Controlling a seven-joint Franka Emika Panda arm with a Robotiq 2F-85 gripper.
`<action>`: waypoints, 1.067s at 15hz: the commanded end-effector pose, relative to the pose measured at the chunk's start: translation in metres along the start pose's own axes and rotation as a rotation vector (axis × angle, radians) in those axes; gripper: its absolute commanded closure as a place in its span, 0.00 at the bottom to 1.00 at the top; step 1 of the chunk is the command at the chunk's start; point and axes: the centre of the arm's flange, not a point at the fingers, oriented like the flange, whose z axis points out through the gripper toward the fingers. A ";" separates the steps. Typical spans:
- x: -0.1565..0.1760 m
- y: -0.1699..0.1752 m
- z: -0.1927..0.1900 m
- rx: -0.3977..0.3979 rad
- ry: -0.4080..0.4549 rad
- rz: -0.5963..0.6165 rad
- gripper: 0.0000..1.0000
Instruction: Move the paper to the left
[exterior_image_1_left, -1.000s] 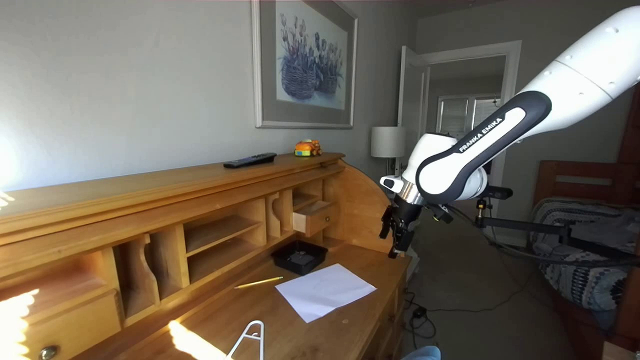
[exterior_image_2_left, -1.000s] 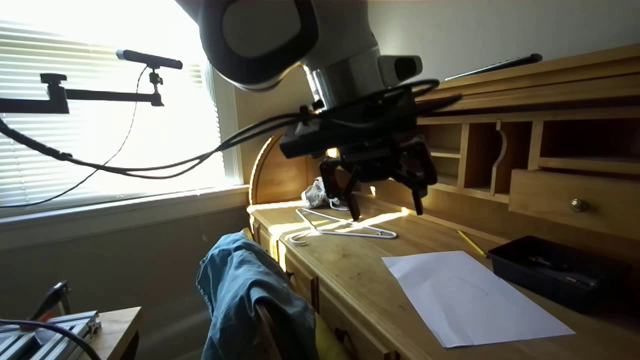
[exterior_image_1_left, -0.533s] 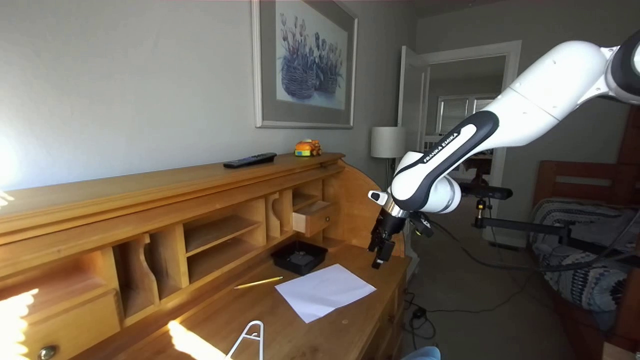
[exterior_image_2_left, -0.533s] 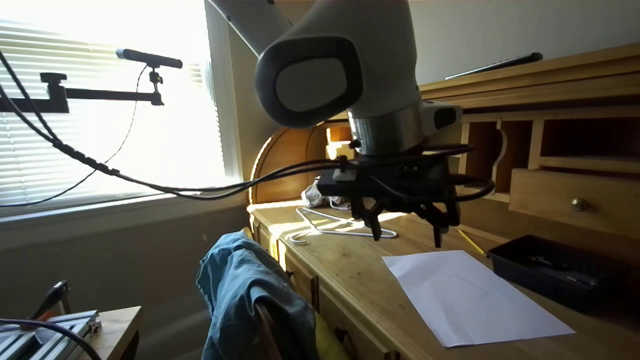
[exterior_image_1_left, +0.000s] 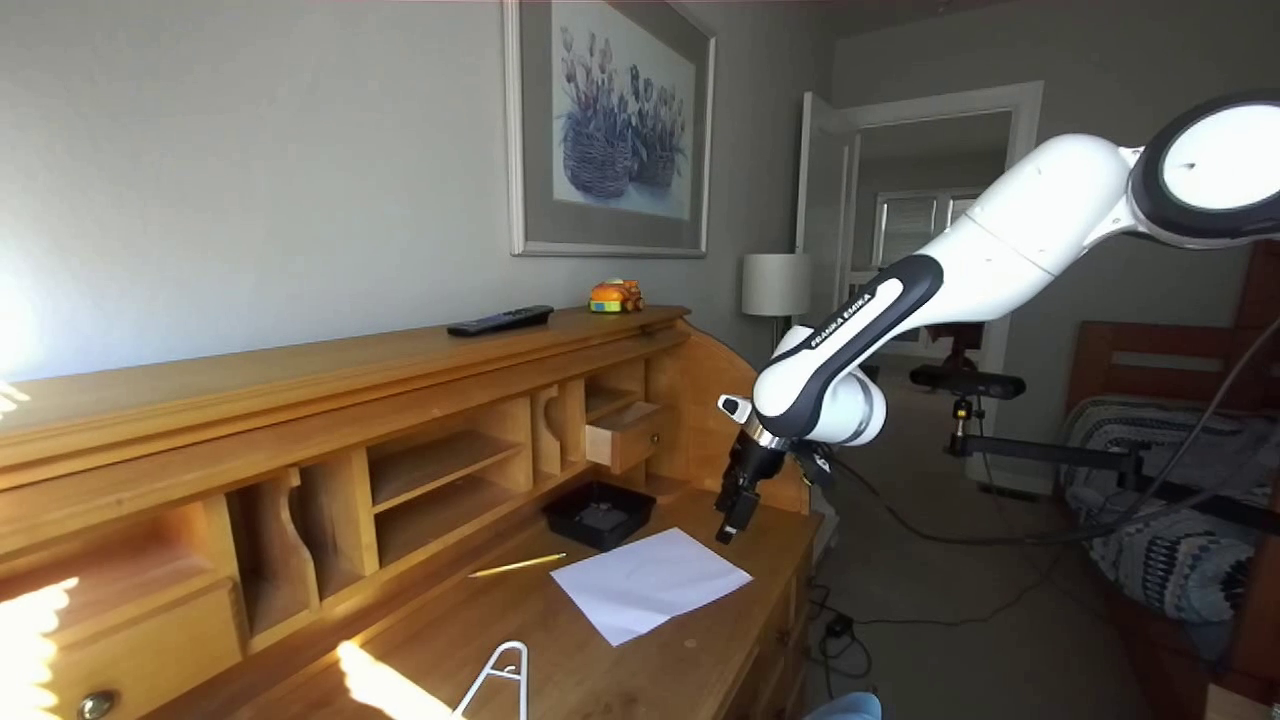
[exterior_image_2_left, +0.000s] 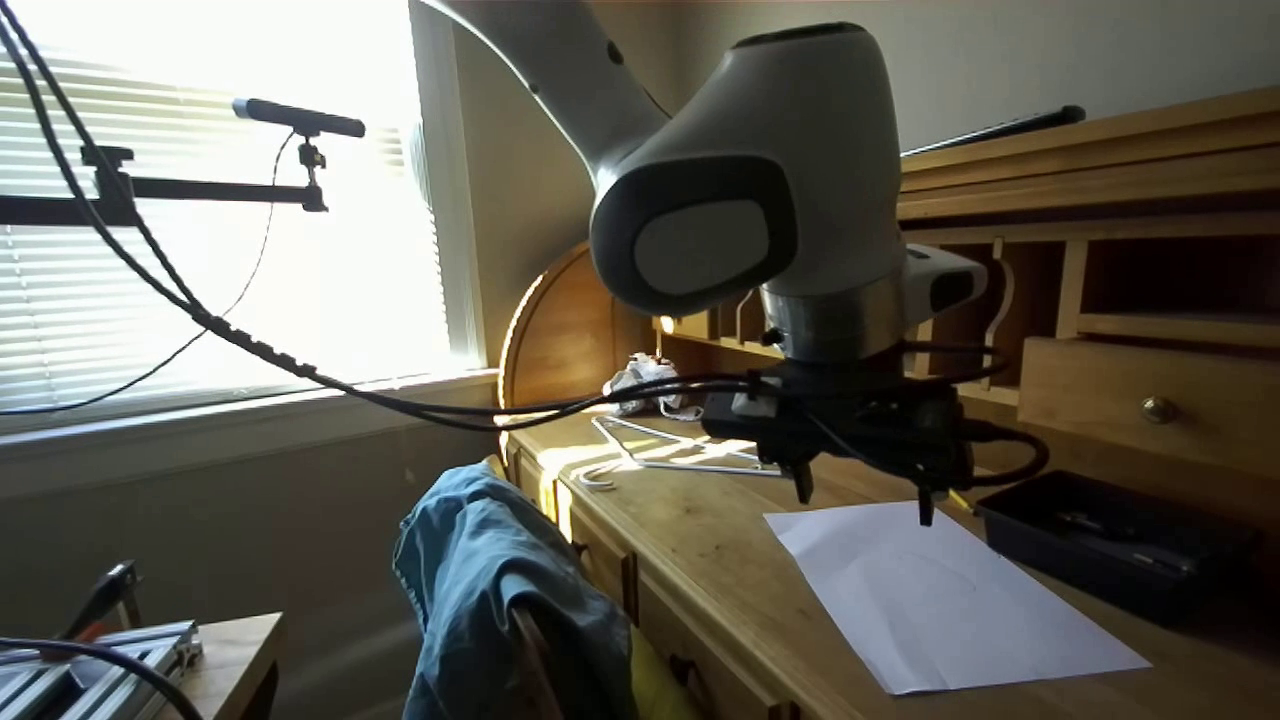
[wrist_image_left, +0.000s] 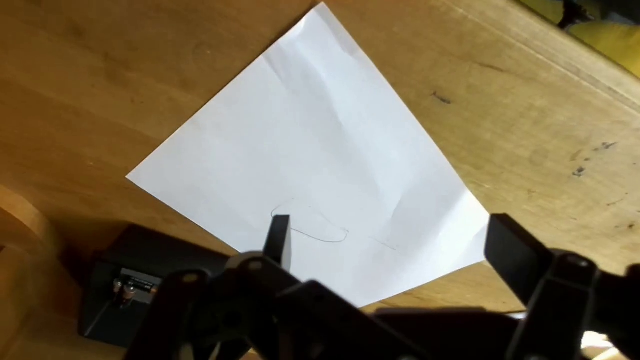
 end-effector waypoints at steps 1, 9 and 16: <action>0.000 0.000 0.001 -0.001 0.001 0.001 0.00; 0.020 0.031 0.035 0.155 0.101 -0.150 0.00; 0.024 0.063 0.081 0.102 0.178 -0.285 0.00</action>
